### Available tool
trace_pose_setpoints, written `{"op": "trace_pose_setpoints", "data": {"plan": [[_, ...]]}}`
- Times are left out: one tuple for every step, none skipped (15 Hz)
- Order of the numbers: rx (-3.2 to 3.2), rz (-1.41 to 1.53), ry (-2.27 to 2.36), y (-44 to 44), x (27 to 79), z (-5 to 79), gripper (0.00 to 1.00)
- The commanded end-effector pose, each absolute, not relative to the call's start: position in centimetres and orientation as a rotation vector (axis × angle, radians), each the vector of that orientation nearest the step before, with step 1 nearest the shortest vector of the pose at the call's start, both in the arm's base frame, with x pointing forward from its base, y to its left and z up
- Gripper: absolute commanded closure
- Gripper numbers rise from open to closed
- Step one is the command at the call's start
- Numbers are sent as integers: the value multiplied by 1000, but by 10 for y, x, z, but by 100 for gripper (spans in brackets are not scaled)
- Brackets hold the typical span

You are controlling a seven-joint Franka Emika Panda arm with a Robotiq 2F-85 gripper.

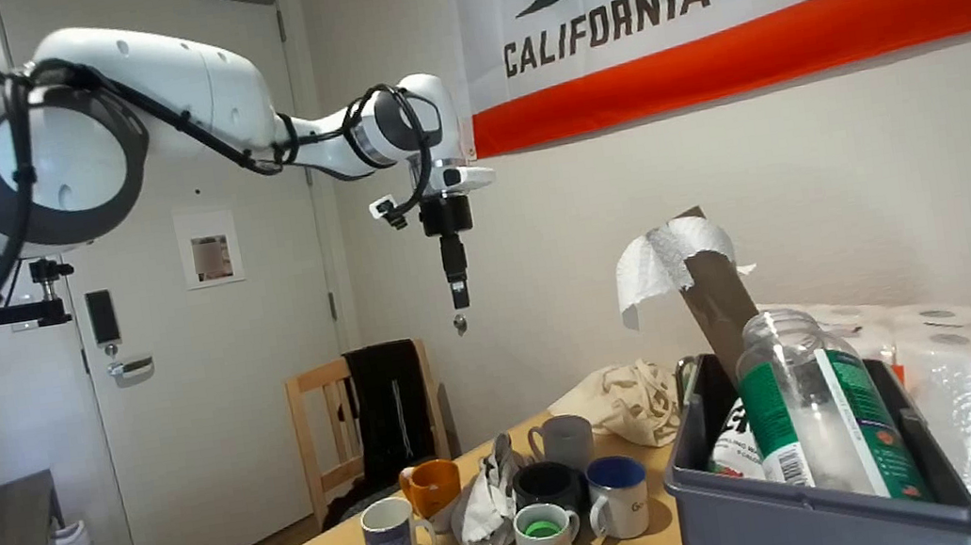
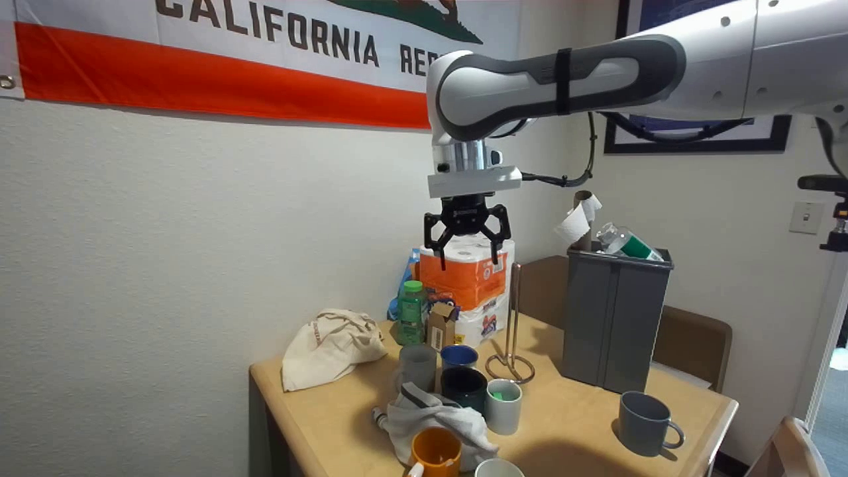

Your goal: Put the all white mug behind the black mug

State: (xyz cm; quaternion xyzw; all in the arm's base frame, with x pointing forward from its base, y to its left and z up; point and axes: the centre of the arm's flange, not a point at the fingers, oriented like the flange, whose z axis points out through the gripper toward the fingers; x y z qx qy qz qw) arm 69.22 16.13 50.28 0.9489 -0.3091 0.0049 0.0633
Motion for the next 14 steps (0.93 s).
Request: {"op": "trace_pose_setpoints", "data": {"plan": [[2840,-39,-950,138,617,483,0],[2831,-63,-959,134,611,480,0],[2833,-91,-962,131,604,475,0],[2830,-112,-964,127,598,470,0],[2827,-126,-967,124,591,466,0],[2811,-144,-979,120,584,462,0],[2811,-168,-1010,116,577,457,0],[2802,-184,-1027,111,569,453,0],[2795,-197,-1044,108,561,450,0],[2789,-204,-1052,103,552,447,0],[2785,-210,-1061,98,544,443,0],[2780,-216,-1069,94,535,439,0],[2782,-218,-1067,91,528,436,0],[2783,-218,-1064,88,523,433,0]]}}
